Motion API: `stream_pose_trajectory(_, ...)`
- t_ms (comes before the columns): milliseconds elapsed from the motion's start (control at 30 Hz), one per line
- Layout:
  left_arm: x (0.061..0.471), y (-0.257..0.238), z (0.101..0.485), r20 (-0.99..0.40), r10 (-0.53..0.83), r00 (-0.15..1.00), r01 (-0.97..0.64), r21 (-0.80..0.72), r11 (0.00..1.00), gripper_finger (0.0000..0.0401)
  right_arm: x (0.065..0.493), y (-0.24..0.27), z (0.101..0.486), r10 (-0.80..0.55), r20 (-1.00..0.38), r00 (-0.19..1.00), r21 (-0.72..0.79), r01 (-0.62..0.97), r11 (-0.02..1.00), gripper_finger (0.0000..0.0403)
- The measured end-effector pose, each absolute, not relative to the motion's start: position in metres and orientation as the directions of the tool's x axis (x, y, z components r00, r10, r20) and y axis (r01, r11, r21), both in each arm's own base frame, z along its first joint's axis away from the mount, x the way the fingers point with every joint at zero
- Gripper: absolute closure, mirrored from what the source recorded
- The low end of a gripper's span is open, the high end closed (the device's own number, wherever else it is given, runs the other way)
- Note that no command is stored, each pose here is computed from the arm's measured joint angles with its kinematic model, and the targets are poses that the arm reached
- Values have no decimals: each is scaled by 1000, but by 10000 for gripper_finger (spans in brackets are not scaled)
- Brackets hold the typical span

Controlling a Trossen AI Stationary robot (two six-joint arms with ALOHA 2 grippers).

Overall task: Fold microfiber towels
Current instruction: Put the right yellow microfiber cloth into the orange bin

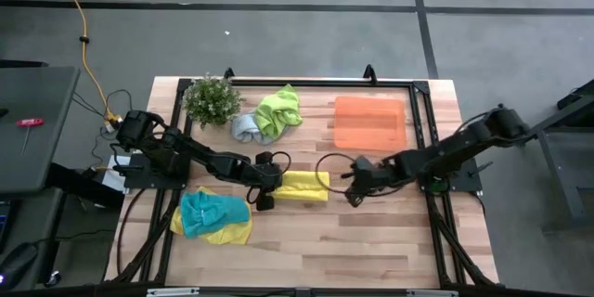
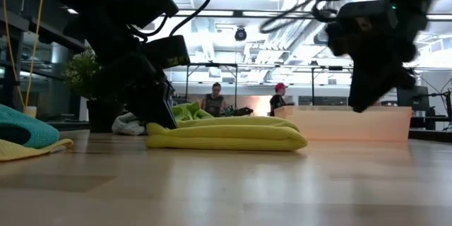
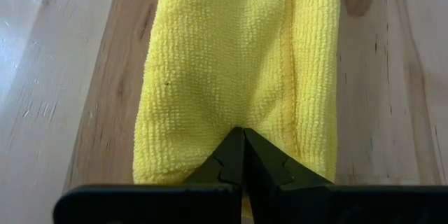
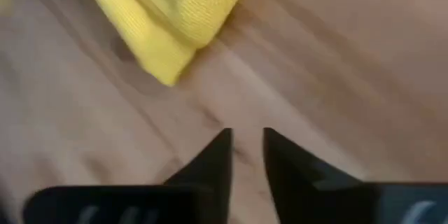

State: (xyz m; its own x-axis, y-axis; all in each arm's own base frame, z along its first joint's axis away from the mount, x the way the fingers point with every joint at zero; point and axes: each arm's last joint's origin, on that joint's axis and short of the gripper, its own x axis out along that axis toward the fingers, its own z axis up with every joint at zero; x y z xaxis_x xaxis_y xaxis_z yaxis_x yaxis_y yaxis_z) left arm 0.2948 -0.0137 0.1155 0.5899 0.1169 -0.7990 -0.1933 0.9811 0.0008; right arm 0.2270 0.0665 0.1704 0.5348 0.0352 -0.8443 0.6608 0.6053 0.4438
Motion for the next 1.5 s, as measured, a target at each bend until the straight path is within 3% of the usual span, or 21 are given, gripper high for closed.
stream_pose_trajectory(167, 295, -14, 115, -799, 119, 590, -194, 2, 981, 401, 214, 69, 149, 15, -613, 790, 757, 581, 300, 219)
stream_pose_trajectory(267, 295, -14, 116, -798, 120, 590, -195, 3, 981, 401, 216, 66, 138, -18, -574, 819, 801, 566, 198, 160)
stream_pose_trajectory(367, 295, -14, 115, -798, 121, 590, -196, 4, 981, 401, 225, 63, 127, -25, -623, 782, 768, 617, 168, 121)
stream_pose_trajectory(733, 295, -14, 116, -797, 123, 591, -198, 3, 980, 401, 283, 65, 109, -25, -686, 727, 714, 680, 169, 106)
stream_pose_trajectory(1033, 295, -13, 116, -797, 124, 592, -199, 5, 980, 401, 298, 65, 109, -66, -718, 693, 684, 720, 117, 107)
stream_pose_trajectory(1133, 295, -13, 116, -797, 124, 591, -200, 4, 980, 401, 297, 65, 107, -80, -723, 687, 682, 727, 82, 115)
stream_pose_trajectory(1233, 295, -13, 116, -797, 124, 592, -200, 4, 980, 401, 297, 64, 104, -89, -732, 676, 673, 737, 61, 149)
stream_pose_trajectory(1333, 295, -13, 116, -797, 124, 592, -199, 5, 980, 401, 295, 64, 101, -93, -755, 650, 647, 760, 60, 208)
stream_pose_trajectory(1500, 295, -13, 116, -790, 139, 597, -206, 16, 978, 401, 291, 63, 98, -97, -778, 620, 610, 784, 119, 341)
